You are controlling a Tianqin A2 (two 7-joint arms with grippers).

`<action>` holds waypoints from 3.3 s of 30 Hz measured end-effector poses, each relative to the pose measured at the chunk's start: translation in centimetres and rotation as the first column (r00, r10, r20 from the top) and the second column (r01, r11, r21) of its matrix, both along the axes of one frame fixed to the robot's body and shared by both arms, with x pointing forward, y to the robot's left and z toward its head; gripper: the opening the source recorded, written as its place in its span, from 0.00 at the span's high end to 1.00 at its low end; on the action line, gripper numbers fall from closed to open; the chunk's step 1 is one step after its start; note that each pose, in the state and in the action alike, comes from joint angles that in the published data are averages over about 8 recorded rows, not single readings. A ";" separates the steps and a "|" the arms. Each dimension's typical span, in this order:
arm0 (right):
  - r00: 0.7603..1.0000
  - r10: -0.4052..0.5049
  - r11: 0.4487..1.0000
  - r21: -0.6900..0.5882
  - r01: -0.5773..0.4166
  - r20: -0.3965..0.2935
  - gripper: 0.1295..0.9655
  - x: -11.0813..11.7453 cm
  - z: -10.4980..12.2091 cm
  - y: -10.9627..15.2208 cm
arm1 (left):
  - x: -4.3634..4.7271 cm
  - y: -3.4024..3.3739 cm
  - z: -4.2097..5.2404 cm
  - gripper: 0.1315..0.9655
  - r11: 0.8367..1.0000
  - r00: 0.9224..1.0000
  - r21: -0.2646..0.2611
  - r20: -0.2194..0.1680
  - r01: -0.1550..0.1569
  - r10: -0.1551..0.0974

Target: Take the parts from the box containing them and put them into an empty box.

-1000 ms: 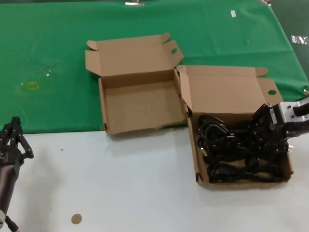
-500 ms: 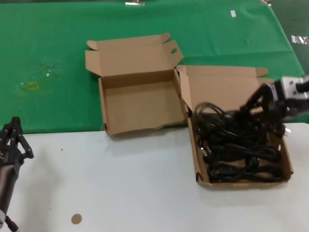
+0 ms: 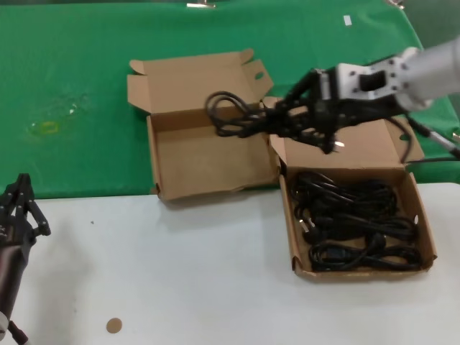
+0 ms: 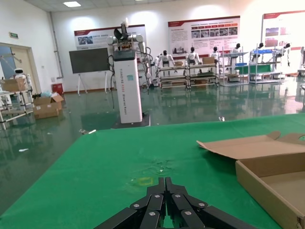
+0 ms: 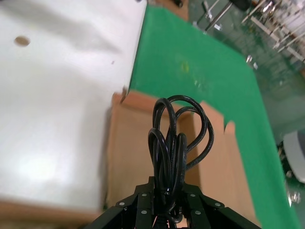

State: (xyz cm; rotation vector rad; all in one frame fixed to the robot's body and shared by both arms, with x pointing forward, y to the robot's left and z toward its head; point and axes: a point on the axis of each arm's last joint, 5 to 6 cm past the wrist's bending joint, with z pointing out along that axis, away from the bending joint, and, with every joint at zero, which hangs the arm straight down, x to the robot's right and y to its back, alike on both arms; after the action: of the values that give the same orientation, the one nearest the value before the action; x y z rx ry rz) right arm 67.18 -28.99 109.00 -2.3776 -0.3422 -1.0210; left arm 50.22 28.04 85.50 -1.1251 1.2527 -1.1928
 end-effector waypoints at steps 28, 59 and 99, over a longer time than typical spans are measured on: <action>0.998 0.019 0.999 0.047 -0.022 0.065 0.87 6.7 -6.3 11.3 | 0.00 0.00 0.00 0.98 1.000 1.000 0.000 0.000 0.000 0.000; 0.998 -0.020 1.000 -0.014 0.021 0.062 0.77 8.9 -8.4 11.4 | 0.00 0.00 0.00 0.98 1.000 1.000 0.000 0.000 0.000 0.000; 0.993 -0.077 0.977 0.207 0.057 0.092 0.06 5.9 -9.1 11.0 | 0.00 0.00 0.00 0.92 1.000 1.000 0.000 0.000 0.000 0.000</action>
State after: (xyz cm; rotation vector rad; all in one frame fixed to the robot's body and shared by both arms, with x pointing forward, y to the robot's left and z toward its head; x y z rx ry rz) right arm 73.05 -18.01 99.89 -2.1725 -0.1841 -1.1511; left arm 50.22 28.04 85.50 -1.1251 1.2527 -1.1928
